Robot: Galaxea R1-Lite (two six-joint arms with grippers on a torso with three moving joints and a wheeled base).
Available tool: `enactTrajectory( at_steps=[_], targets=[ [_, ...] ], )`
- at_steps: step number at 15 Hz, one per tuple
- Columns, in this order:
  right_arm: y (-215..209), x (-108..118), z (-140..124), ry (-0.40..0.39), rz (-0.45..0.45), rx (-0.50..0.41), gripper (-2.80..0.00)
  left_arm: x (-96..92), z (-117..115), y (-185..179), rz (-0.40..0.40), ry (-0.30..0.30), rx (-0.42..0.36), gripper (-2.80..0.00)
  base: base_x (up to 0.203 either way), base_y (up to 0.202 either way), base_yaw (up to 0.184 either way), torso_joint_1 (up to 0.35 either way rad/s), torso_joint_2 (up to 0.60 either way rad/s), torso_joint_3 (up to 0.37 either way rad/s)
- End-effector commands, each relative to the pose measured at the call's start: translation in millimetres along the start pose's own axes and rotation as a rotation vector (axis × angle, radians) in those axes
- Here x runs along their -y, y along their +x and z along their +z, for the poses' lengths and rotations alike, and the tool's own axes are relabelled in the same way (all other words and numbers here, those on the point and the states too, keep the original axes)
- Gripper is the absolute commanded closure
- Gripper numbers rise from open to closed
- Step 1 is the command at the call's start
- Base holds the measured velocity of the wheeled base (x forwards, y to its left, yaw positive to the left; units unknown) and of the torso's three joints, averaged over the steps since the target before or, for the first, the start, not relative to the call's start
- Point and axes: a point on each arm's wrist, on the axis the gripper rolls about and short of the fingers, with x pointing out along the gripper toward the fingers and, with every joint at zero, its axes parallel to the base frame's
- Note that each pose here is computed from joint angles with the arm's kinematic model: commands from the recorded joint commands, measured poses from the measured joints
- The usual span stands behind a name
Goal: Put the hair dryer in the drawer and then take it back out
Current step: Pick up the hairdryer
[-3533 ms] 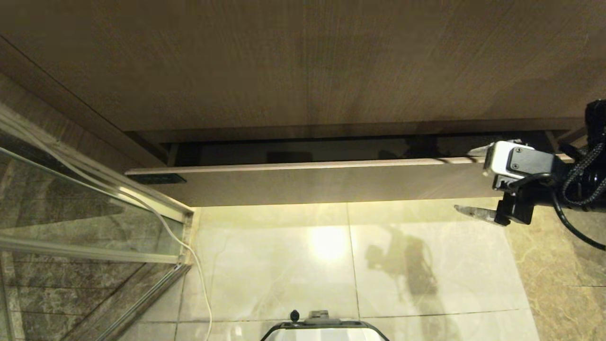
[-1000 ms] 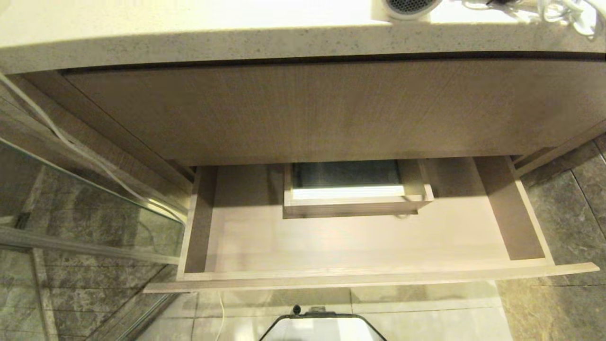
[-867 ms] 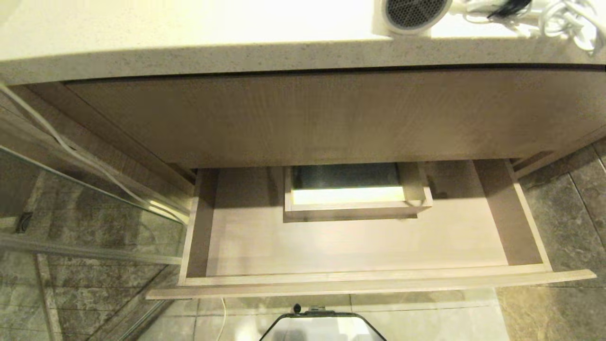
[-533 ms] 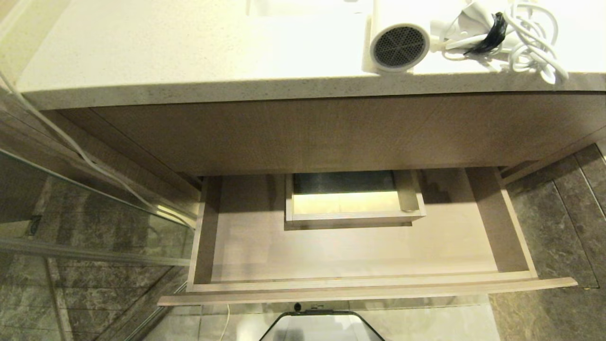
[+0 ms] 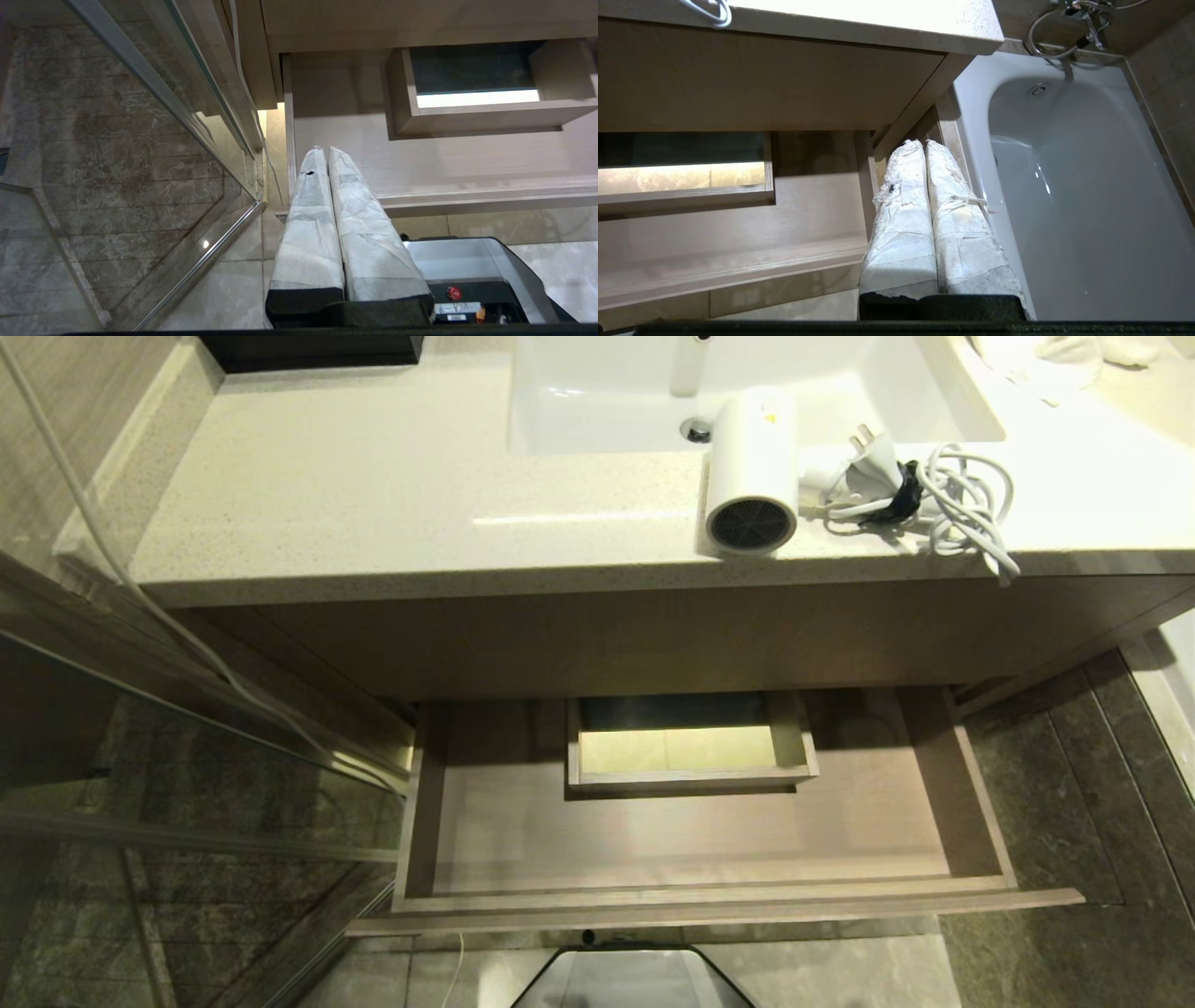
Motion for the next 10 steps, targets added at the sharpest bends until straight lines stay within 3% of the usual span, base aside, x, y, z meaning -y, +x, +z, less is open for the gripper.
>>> enactTrajectory(
  at_steps=[1, 4, 10],
  targets=[
    [9, -1, 6, -0.007, 0.002, -0.017, 0.0, 0.0, 0, 0, -0.001, 0.0, 0.0, 0.0, 0.0, 0.0, 0.0, 0.224, -0.42, -0.209],
    [20, -1, 16, -0.031, 0.016, -0.011, 0.0, 0.0, 0, 0, -0.001, 0.0, -0.001, 0.0, 0.0, 0.0, 0.0, 0.029, -0.13, -0.13],
    [52, -3, 43, -0.116, 0.041, -0.031, 0.0, 0.0, 0, 0, 0.0, 0.0, -0.001, 0.0, 0.0, 0.0, 0.0, 0.218, 0.0, 0.224]
  ],
)
